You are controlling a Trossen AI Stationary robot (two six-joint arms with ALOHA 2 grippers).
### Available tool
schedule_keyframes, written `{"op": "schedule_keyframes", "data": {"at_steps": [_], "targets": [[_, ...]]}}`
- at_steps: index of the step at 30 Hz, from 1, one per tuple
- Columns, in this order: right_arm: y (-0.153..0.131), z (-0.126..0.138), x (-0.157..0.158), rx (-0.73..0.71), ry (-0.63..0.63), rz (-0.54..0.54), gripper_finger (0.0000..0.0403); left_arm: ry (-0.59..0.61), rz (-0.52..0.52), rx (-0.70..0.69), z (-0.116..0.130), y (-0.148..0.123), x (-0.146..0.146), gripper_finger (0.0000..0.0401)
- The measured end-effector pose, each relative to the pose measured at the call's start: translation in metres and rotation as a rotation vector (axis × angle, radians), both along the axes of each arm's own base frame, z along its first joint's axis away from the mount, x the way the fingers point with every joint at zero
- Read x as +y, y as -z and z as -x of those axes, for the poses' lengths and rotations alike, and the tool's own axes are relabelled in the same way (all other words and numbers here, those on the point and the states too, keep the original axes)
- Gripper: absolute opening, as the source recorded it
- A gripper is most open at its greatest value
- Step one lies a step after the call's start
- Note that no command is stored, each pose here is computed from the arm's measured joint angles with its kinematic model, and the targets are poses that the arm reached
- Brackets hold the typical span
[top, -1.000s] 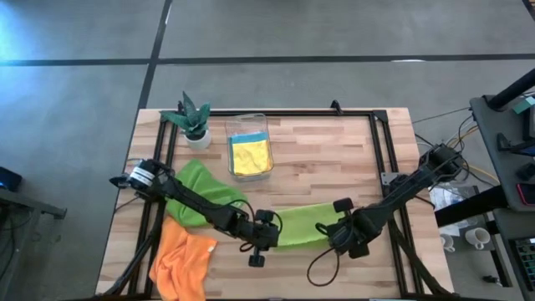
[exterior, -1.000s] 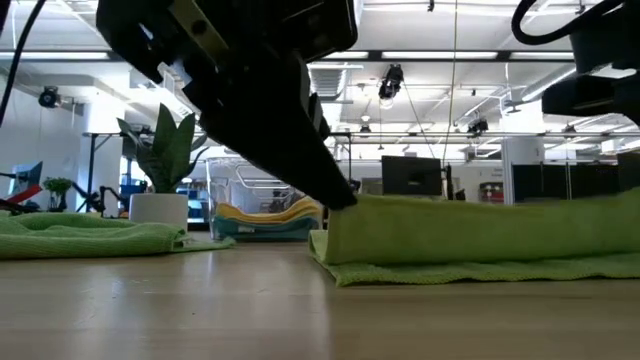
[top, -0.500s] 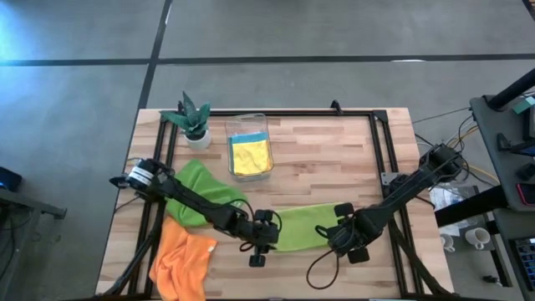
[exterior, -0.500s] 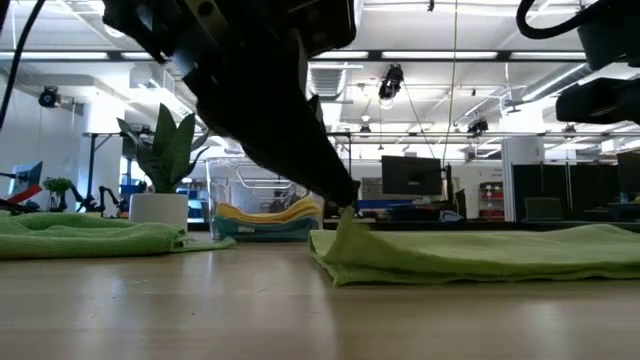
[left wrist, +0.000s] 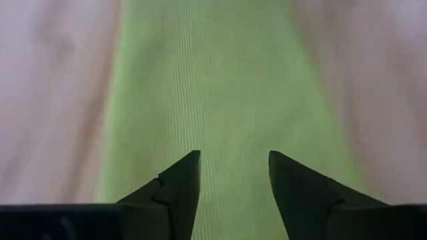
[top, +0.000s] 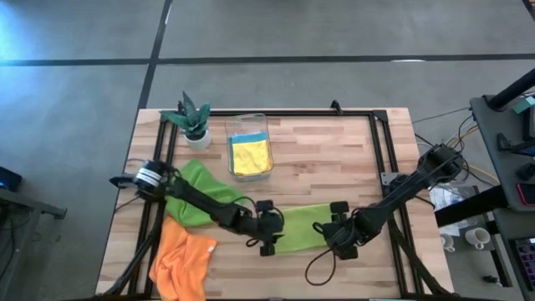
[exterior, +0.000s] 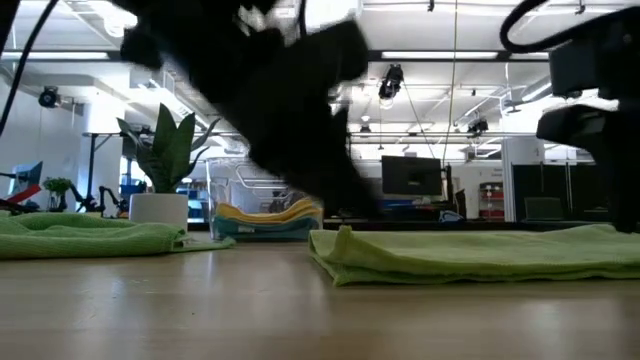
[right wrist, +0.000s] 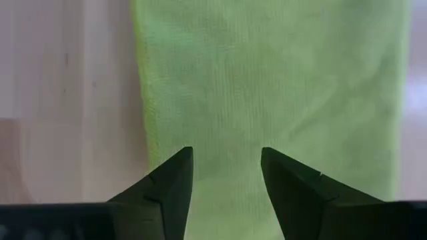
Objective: Fold microfiber towels
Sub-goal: Fold the light green microfiber cloth
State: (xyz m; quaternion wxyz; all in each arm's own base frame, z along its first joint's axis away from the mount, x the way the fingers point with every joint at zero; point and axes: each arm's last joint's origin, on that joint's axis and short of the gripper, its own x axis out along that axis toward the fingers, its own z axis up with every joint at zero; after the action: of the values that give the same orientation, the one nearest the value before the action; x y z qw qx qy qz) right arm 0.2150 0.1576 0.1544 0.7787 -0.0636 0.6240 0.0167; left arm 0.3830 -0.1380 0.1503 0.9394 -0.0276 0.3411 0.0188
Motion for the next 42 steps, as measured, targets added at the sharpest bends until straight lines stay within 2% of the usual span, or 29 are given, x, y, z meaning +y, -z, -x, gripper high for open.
{"op": "schedule_keyframes", "data": {"at_steps": [3, 7, 11, 16, 19, 23, 26, 29, 33, 35, 39, 42], "targets": [[0.009, 0.005, -0.004, 0.013, -0.001, 0.010, 0.0176, 0.012, -0.005, 0.062, -0.002, 0.020, 0.000, 0.0162], [0.020, 0.009, -0.017, 0.034, 0.013, 0.040, 0.0176, 0.064, 0.071, 0.074, -0.010, 0.026, -0.007, 0.0162], [0.024, 0.004, -0.036, 0.029, -0.015, 0.144, 0.0176, 0.149, 0.117, 0.078, -0.011, 0.027, -0.027, 0.0162], [0.022, -0.011, -0.065, 0.022, -0.086, 0.326, 0.0176, 0.179, 0.124, 0.059, -0.013, 0.015, -0.040, 0.0162], [0.011, -0.021, -0.077, 0.037, -0.102, 0.345, 0.0176, 0.151, 0.097, 0.056, -0.008, -0.005, -0.037, 0.0162], [-0.012, -0.023, -0.078, 0.089, -0.064, 0.354, 0.0176, 0.043, -0.002, 0.046, 0.004, -0.028, -0.025, 0.0162], [-0.025, -0.021, -0.079, 0.076, 0.049, 0.337, 0.0176, 0.000, -0.064, 0.021, 0.006, -0.030, -0.021, 0.0162], [-0.030, -0.019, -0.086, 0.013, 0.221, 0.293, 0.0176, 0.002, -0.060, -0.034, 0.003, -0.033, -0.020, 0.0162], [-0.024, -0.015, -0.107, -0.033, 0.478, 0.221, 0.0176, 0.024, -0.077, -0.041, -0.004, -0.015, -0.023, 0.0162], [-0.020, -0.015, -0.116, -0.034, 0.523, 0.154, 0.0176, 0.042, -0.084, -0.052, -0.007, -0.008, -0.025, 0.0162], [-0.015, -0.022, -0.129, -0.052, 0.511, 0.004, 0.0176, 0.025, -0.099, -0.036, -0.012, 0.008, -0.022, 0.0162], [-0.014, -0.027, -0.137, -0.059, 0.494, -0.034, 0.0176, -0.027, -0.070, -0.014, -0.015, 0.017, -0.012, 0.0162]]}}
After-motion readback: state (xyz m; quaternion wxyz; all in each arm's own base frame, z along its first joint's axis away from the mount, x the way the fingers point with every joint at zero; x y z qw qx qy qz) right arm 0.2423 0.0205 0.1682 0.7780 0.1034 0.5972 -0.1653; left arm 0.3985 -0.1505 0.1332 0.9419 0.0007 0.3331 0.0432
